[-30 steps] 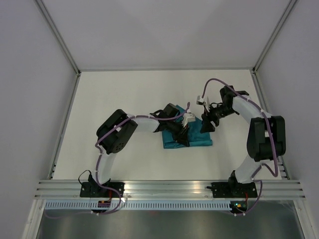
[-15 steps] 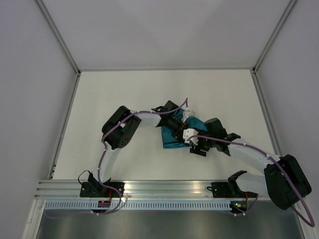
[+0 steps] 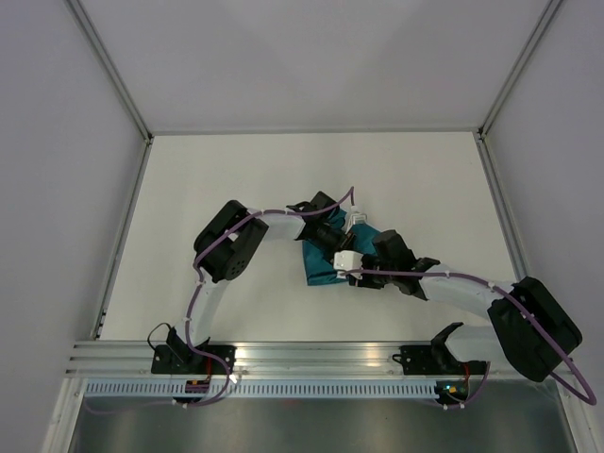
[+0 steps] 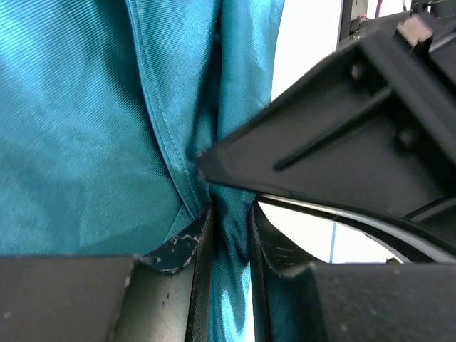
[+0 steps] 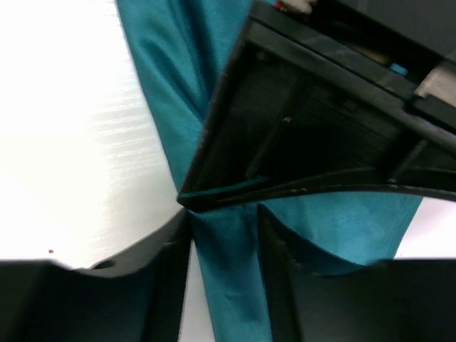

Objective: Fold the napkin, place the utensils inside, and roll it up
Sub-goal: Roll the napkin with the utensil

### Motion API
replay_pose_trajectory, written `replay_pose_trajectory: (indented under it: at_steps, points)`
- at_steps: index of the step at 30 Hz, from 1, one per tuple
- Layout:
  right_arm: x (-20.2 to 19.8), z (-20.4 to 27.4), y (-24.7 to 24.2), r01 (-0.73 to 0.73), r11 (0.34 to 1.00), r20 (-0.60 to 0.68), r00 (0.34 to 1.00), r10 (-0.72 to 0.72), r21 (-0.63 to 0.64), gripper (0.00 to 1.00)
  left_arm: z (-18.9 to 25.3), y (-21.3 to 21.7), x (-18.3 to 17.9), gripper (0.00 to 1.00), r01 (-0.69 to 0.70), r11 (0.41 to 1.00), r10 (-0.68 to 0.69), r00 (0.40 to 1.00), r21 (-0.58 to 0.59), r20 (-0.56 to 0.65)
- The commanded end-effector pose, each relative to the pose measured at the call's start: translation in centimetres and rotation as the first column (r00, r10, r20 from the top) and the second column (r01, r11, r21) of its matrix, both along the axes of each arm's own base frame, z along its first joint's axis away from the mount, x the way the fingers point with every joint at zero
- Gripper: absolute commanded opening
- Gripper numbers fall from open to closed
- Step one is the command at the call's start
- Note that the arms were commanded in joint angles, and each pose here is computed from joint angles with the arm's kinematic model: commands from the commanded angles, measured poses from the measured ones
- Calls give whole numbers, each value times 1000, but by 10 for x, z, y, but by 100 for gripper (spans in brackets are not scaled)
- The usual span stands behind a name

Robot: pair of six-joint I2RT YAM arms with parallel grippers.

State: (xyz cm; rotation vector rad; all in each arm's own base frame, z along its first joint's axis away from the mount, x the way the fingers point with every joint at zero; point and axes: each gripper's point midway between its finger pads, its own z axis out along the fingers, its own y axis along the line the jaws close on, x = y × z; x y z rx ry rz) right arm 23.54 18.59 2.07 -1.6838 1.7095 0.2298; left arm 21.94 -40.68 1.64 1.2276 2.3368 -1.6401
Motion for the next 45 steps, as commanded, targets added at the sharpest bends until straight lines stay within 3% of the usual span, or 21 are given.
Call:
replay_pose_trajectory:
  at_steps: [1, 3, 5, 9, 12, 18, 22, 26, 29, 30, 32, 33, 34, 36, 38, 39, 40, 41, 42, 43, 45]
  points:
    - [-2, -9, -6, 12, 999, -7, 1000, -12, -35, 42, -75, 45, -19, 4, -46, 950, 67, 996, 308, -59]
    - [-8, -12, -8, 0, 999, -39, 999, -2, -53, 31, -68, 44, -12, 14, -64, 950, 75, 997, 306, -26]
    - [-12, -14, -7, -16, 998, -69, 998, 12, -59, 27, -56, 40, -2, 28, -91, 953, 90, 996, 288, 19]
    - [-27, -21, -9, -52, 995, -173, 984, 36, -87, 22, -29, 33, 21, 41, -153, 958, 133, 986, 244, 96]
    - [-35, -26, -7, -73, 993, -238, 970, 50, -89, 21, -2, 28, 42, 47, -217, 957, 187, 969, 194, 158]
    - [-44, -29, -5, -123, 989, -379, 922, 82, -85, 20, 44, 36, 79, 49, -352, 930, 319, 915, 102, 248]
    - [-40, -19, 1, -147, 988, -479, 871, 111, -37, 19, 63, 66, 111, 49, -516, 853, 472, 824, 72, 313]
    - [-36, -21, -2, -163, 987, -579, 806, 123, -16, 20, 114, 93, 140, 50, -658, 750, 622, 663, -73, 416]
    - [-31, -24, -5, -171, 985, -658, 742, 129, 0, 20, 152, 106, 143, 51, -684, 698, 685, 553, -210, 474]
    - [-37, -31, -11, -176, 984, -711, 693, 121, -4, 20, 158, 110, 142, 51, -688, 687, 696, 531, -234, 484]
    - [-26, -29, -7, -179, 984, -726, 673, 137, 20, 20, 159, 121, 140, 51, -711, 653, 719, 473, -262, 509]
    - [-31, -35, -11, -172, 985, -774, 622, 118, 12, 20, 180, 123, 138, 51, -696, 635, 741, 427, -334, 518]
    - [-22, -34, -8, -175, 984, -769, 626, 129, 22, 20, 172, 132, 135, 51, -716, 611, 750, 387, -337, 537]
    - [-24, -41, -11, -162, 987, -812, 573, 112, 22, 20, 181, 135, 122, 52, -684, 606, 755, 334, -406, 564]
    - [-15, -42, -10, -155, 988, -815, 569, 109, 24, 20, 182, 137, 115, 53, -663, 618, 730, 284, -423, 622]
    - [-16, -46, -12, -146, 989, -831, 547, 98, 21, 20, 178, 127, 101, 53, -633, 649, 706, 293, -423, 645]
    - [-11, -46, -11, -145, 989, -830, 549, 98, 21, 20, 184, 127, 98, 53, -629, 641, 699, 244, -439, 672]
    - [-10, -47, -11, -139, 990, -834, 544, 91, 17, 20, 182, 123, 93, 54, -599, 677, 649, 210, -428, 731]
    - [-10, -51, -12, -135, 991, -844, 531, 80, 9, 20, 180, 104, 74, 54, -556, 717, 618, 227, -420, 753]
    - [-8, -51, -12, -133, 991, -844, 531, 77, 6, 20, 172, 104, 74, 54, -544, 748, 546, 178, -381, 819]
    - [-8, -55, -12, -125, 992, -857, 512, 61, -4, 20, 167, 83, 55, 54, -489, 800, 482, 181, -347, 857]
